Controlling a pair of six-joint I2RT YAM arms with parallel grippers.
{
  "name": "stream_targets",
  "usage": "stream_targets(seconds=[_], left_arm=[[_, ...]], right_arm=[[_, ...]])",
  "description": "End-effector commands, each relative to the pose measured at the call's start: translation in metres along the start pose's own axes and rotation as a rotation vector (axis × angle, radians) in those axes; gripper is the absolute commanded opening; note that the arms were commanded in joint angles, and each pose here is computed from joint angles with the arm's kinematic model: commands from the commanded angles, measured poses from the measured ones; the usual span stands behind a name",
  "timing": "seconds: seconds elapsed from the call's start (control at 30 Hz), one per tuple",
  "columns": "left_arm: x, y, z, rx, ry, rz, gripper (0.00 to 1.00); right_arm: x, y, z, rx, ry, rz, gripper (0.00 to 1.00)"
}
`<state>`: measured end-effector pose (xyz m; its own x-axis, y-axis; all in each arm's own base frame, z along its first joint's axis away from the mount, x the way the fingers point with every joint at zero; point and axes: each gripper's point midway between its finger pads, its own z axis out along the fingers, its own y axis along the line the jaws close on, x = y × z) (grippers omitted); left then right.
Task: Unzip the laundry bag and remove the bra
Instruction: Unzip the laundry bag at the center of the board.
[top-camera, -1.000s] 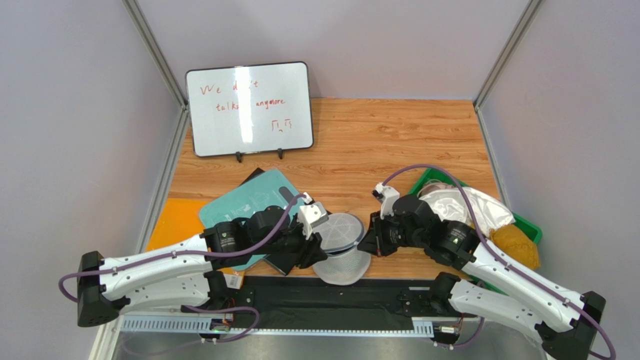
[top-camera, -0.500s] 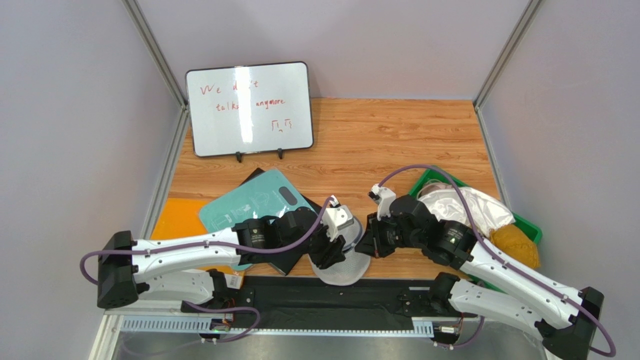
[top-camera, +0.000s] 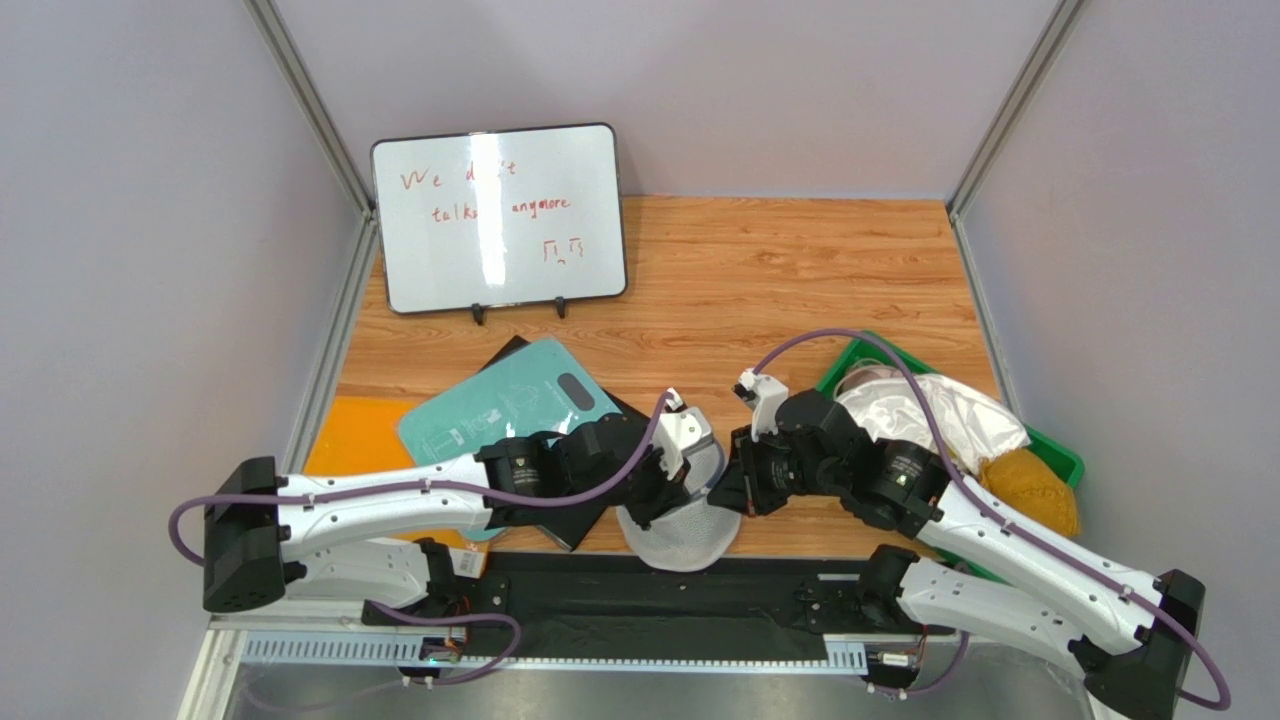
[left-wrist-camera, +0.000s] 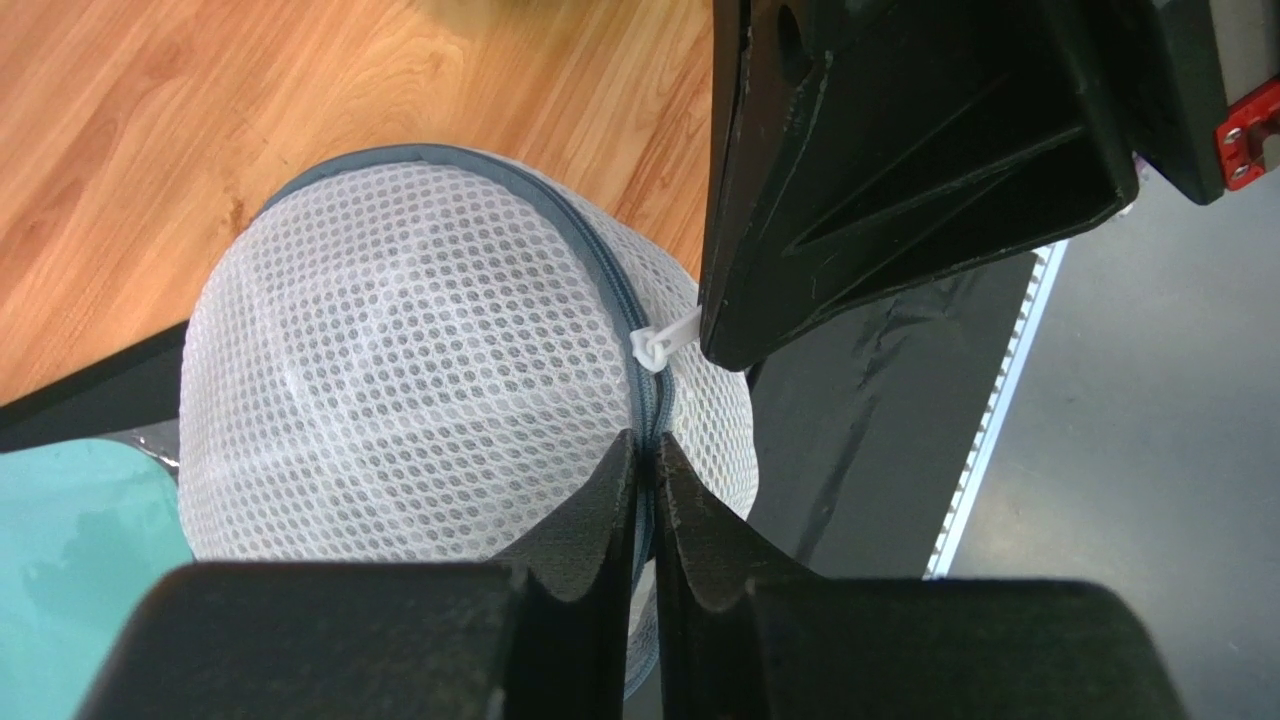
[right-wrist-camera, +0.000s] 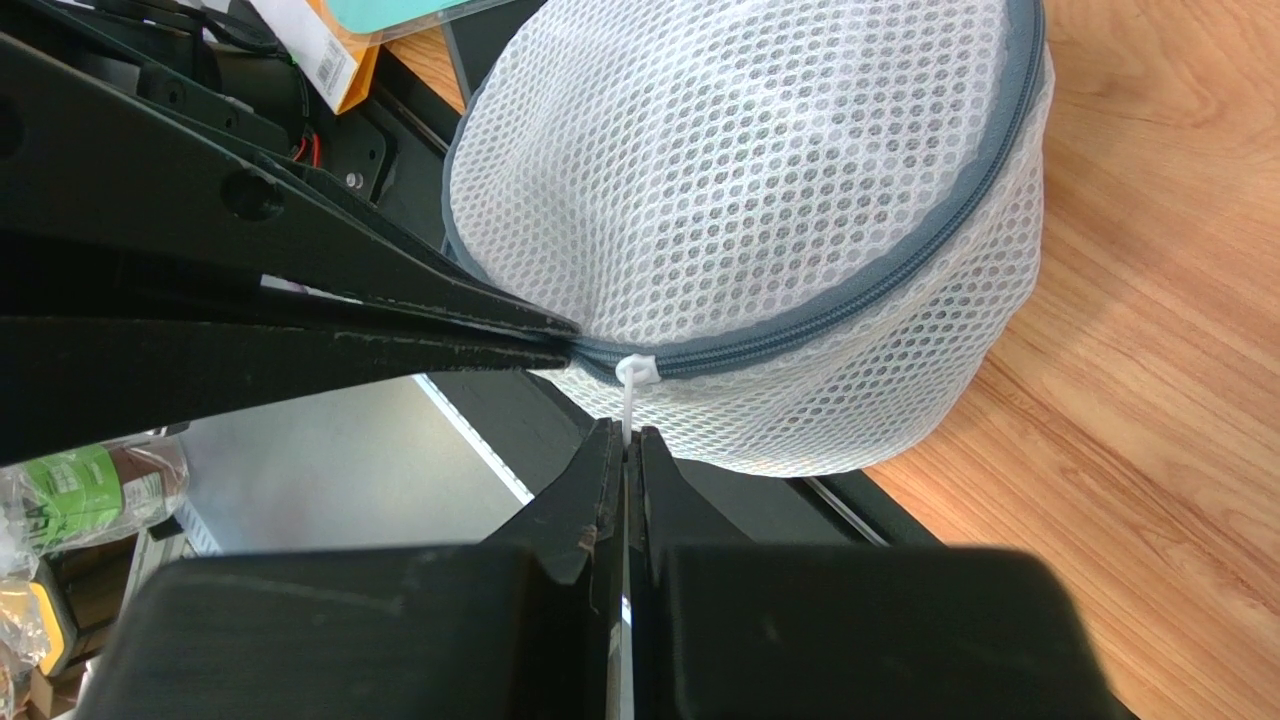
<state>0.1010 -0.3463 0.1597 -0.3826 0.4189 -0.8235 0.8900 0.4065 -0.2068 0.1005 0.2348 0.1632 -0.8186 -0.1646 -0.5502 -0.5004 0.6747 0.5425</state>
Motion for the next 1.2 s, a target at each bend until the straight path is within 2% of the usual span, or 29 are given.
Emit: stream_targets(seconds=[0.0,0.1,0.63,1.07,1.1,1.17], left_arm=[[-0.010,-0.002,0.003,0.002,-0.036,0.005,0.06],[-0.008,-0.002,0.002,0.002,-0.033,0.005,0.00],[0.011,0.002,-0.015,-0.006,-0.020,-0.019,0.00],[0.024,0.013,-0.035,-0.056,-0.018,-0.037,0.00],[0.025,0.013,-0.035,-0.058,-0.007,-0.037,0.03],[0.020,0.013,-0.036,-0.064,-0.009,-0.031,0.18]], right_arm=[[-0.018,0.017,-0.007,-0.053,-0.061,-0.034,0.00],[-0.018,0.015,-0.007,-0.043,-0.062,-0.034,0.00],[-0.021,-0.013,-0.012,0.085,-0.095,-0.032,0.00],[-0.020,-0.016,-0.014,0.088,-0.088,-0.022,0.00],[-0.019,-0.013,-0.013,0.073,-0.082,-0.023,0.00],[-0.020,-0.007,-0.013,0.041,-0.085,-0.025,0.00]])
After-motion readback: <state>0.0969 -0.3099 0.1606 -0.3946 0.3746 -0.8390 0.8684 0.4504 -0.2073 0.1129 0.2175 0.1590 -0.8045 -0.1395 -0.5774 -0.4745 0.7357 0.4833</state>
